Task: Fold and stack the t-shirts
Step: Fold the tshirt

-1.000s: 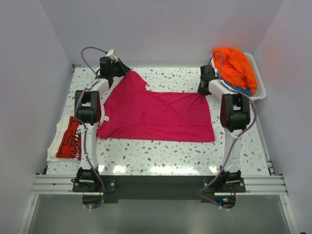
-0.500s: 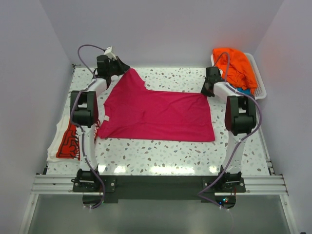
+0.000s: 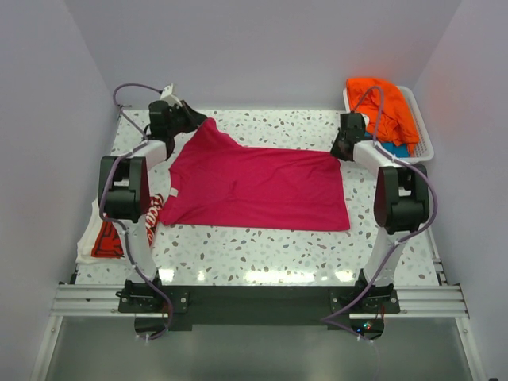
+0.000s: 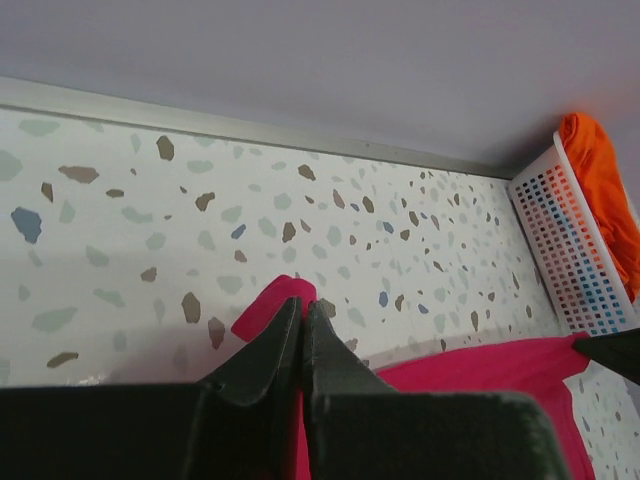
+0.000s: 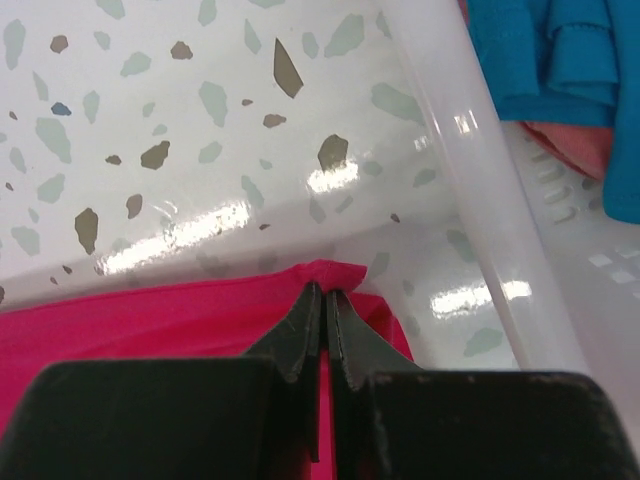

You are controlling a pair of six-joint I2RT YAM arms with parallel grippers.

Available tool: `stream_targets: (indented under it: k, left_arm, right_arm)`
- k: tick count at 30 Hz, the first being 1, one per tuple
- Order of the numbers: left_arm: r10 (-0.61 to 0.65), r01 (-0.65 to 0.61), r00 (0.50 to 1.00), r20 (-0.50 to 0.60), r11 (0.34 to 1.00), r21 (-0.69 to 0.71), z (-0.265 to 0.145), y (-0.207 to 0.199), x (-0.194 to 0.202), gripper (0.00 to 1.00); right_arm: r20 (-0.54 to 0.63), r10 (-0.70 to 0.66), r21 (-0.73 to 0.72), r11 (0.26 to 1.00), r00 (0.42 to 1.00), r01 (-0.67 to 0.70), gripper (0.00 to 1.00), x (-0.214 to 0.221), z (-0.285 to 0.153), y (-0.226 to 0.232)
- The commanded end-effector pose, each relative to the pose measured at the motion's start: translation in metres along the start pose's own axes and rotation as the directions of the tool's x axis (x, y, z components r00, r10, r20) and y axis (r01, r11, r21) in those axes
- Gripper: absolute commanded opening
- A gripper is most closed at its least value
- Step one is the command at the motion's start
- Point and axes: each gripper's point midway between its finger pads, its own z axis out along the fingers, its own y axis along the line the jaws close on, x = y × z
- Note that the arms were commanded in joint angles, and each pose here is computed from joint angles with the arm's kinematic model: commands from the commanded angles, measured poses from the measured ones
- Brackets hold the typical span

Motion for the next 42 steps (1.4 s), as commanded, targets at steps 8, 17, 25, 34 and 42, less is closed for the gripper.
stream_targets:
  k: [8, 17, 25, 34, 42]
  left_arm:
    - [-0.064, 0.071, 0.981, 0.183, 0.997, -0.033, -0.070, -0.027, -0.029, 0.00]
    - [-0.111, 0.137, 0.973, 0.204, 0.984, -0.116, -0.119, -0.024, -0.008, 0.00]
    - [-0.149, 0.199, 0.958, 0.244, 0.960, -0.195, -0.162, -0.017, 0.014, 0.00]
    - [-0.184, 0.246, 0.955, 0.231, 0.930, -0.274, -0.191, -0.003, 0.046, 0.00]
    - [-0.231, 0.292, 0.950, 0.211, 0.899, -0.326, -0.214, 0.007, 0.079, 0.00]
  right_arm:
    - [0.098, 0.085, -0.053, 0.995, 0.992, -0.080, 0.00, -0.008, -0.041, -0.005]
    - [0.078, 0.121, -0.054, 0.992, 0.990, -0.117, 0.00, 0.015, -0.058, -0.017]
    - [0.067, 0.145, -0.071, 0.988, 0.987, -0.140, 0.00, 0.032, -0.072, -0.023]
    - [0.024, 0.182, -0.103, 0.979, 0.983, -0.178, 0.00, 0.062, -0.079, -0.028]
    - [-0.001, 0.199, -0.138, 0.971, 0.980, -0.197, 0.15, 0.086, -0.091, -0.033]
